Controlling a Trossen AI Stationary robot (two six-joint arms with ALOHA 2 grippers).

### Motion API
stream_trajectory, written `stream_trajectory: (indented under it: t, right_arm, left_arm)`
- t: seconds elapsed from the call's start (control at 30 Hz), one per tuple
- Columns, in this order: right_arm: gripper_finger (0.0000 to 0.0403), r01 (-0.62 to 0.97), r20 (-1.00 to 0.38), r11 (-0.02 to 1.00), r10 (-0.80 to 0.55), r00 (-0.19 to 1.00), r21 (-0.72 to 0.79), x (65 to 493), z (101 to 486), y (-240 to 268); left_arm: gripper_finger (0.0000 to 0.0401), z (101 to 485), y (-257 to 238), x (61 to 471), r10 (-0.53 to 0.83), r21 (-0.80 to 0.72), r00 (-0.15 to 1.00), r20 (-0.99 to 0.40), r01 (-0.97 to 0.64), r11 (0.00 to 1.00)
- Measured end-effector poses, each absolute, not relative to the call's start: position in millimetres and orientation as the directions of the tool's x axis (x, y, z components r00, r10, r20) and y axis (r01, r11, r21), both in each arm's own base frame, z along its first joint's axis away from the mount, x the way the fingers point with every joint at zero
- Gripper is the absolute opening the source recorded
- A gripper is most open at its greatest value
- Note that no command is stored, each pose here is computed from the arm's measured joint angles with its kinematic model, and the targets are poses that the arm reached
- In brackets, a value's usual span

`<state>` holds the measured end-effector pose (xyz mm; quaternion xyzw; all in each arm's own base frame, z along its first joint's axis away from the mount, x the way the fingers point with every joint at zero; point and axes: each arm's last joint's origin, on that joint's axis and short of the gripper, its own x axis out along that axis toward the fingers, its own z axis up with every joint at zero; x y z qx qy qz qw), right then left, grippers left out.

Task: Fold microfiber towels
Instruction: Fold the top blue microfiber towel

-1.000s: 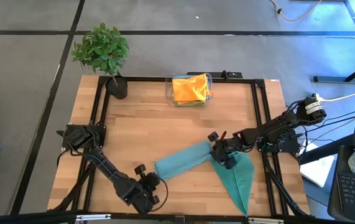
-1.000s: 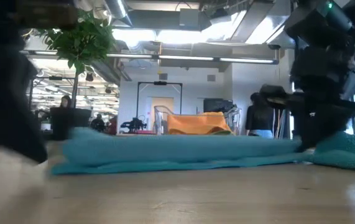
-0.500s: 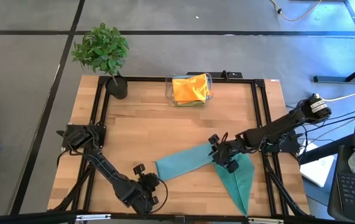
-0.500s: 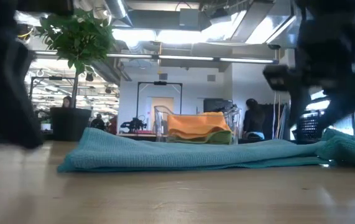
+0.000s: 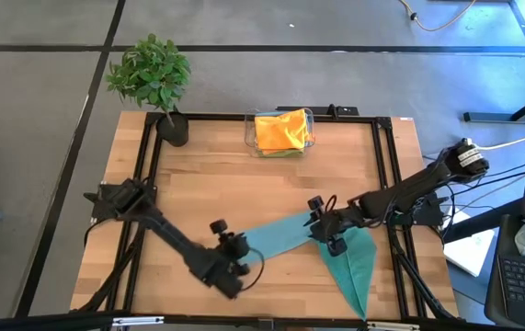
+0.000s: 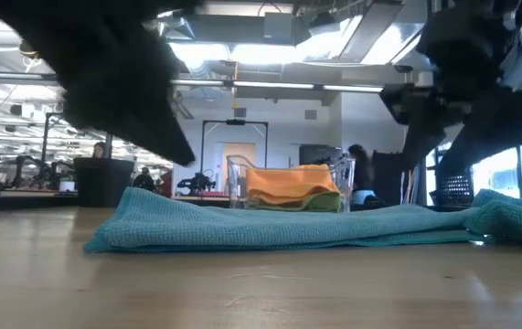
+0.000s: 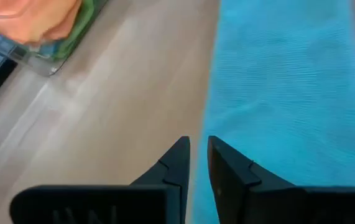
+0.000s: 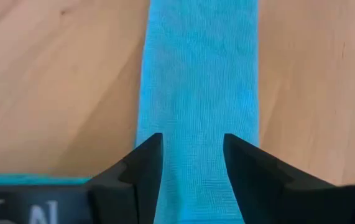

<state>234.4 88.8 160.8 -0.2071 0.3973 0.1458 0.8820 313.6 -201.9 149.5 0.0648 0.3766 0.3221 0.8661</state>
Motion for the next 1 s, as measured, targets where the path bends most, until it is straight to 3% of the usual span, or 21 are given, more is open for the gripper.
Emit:
stream_trajectory:
  t: [0.27, 0.43, 0.53, 0.67, 0.8, 1.0]
  right_arm:
    - [0.0157, -0.313, -0.735, 0.906, 0.003, 0.678, -0.285, 237.3, 141.1, 86.3]
    - [0.0154, -0.257, -0.745, 0.944, 0.019, 0.667, -0.206, 236.8, 139.5, 86.7]
    - [0.0154, -0.284, -0.755, 0.949, 0.085, 0.650, -0.138, 236.3, 139.2, 88.7]
    - [0.0154, -0.249, -0.751, 0.957, 0.055, 0.658, -0.148, 236.4, 139.3, 88.1]
    - [0.0154, -0.208, -0.740, 0.959, -0.005, 0.673, -0.195, 236.9, 139.7, 86.3]
    - [0.0154, -0.198, -0.716, 0.961, 0.000, 0.698, -0.193, 239.5, 142.2, 87.1]
  left_arm:
    - [0.0050, 146.2, -183.9, 330.0, 0.550, 0.306, 0.465, -0.694, -0.500, 0.810]
    - [0.0050, 136.1, -185.7, 320.3, 0.525, 0.239, 0.436, -0.731, -0.557, 0.795]
    - [0.0050, 123.8, -187.3, 307.4, 0.500, 0.175, 0.395, -0.771, -0.623, 0.762]
    - [0.0050, 109.7, -193.3, 283.2, 0.497, 0.074, 0.371, -0.784, -0.739, 0.669]
    - [0.0050, 100.6, -210.5, 260.2, 0.492, -0.073, 0.420, -0.762, -0.812, 0.579]
    - [0.0050, 108.7, -251.2, 245.2, 0.406, -0.310, 0.548, -0.732, -0.798, 0.517]
